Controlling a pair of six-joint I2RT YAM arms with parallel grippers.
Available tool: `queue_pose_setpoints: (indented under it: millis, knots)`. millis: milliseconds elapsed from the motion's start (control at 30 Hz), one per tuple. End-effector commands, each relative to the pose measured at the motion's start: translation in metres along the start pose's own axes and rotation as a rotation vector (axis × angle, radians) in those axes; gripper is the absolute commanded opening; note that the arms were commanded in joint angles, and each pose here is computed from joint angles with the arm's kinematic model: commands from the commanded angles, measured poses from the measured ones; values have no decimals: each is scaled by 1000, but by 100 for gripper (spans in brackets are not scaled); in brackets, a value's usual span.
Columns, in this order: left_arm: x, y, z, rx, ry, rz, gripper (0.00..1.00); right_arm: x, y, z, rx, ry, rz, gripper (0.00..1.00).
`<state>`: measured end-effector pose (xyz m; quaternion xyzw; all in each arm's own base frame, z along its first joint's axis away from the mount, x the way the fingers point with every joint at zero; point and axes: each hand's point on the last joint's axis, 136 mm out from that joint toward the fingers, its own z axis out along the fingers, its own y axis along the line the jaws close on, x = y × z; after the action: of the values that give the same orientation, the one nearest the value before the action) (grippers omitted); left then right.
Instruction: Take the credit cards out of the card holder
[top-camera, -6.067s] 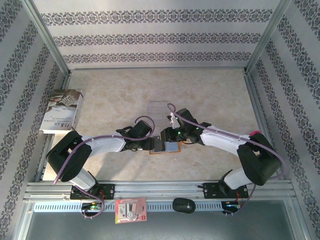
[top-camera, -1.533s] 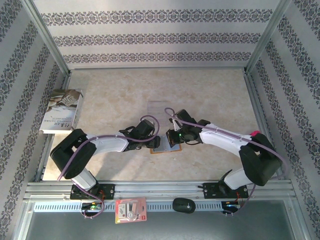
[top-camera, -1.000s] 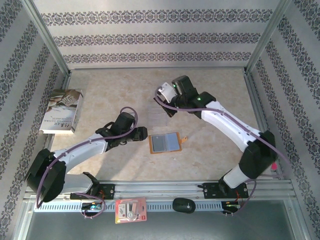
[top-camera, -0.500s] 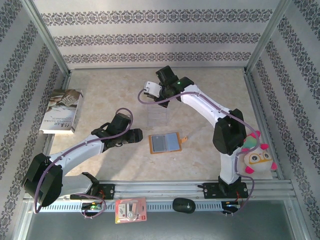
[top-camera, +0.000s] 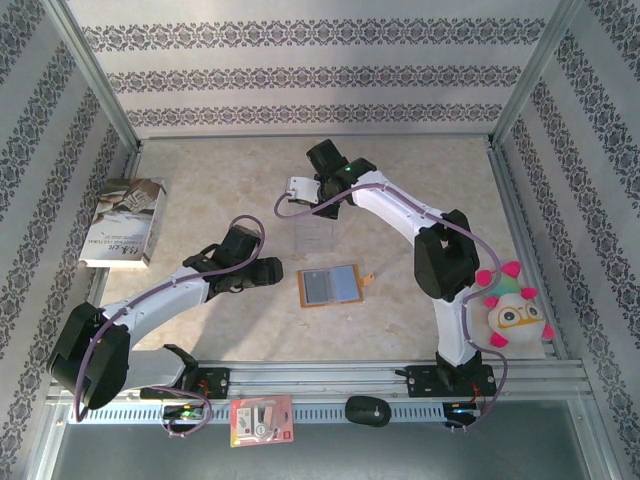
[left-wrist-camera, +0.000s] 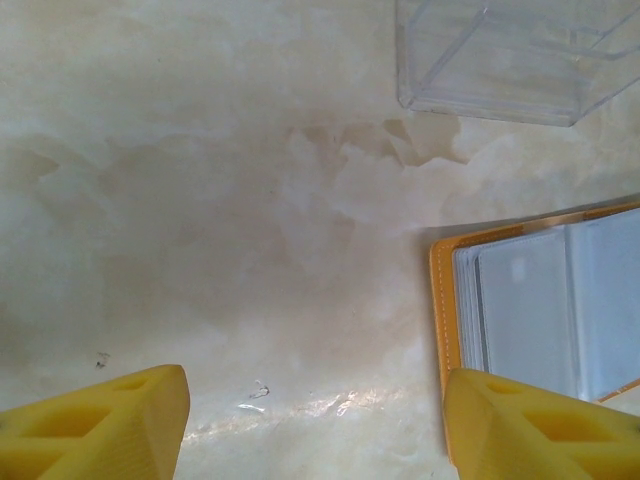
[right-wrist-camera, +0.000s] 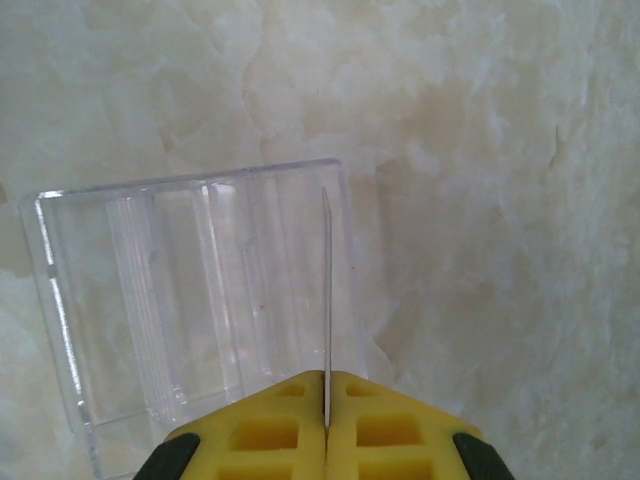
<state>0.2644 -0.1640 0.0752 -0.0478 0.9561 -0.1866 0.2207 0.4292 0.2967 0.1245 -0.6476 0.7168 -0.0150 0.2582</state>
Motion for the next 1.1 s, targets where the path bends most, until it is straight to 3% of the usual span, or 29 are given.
queue_pose_setpoints:
  millis: [0, 833, 1067]
  knots:
    - [7, 10, 2, -30, 31, -25, 68, 2, -10, 10, 18, 5, -21, 0]
    - [9, 13, 8, -35, 36, -36, 67, 14, -1, 36, -11, 22, -13, 0]
    - [10, 13, 10, -33, 43, -38, 67, 16, 0, 42, -6, 27, -4, 12]
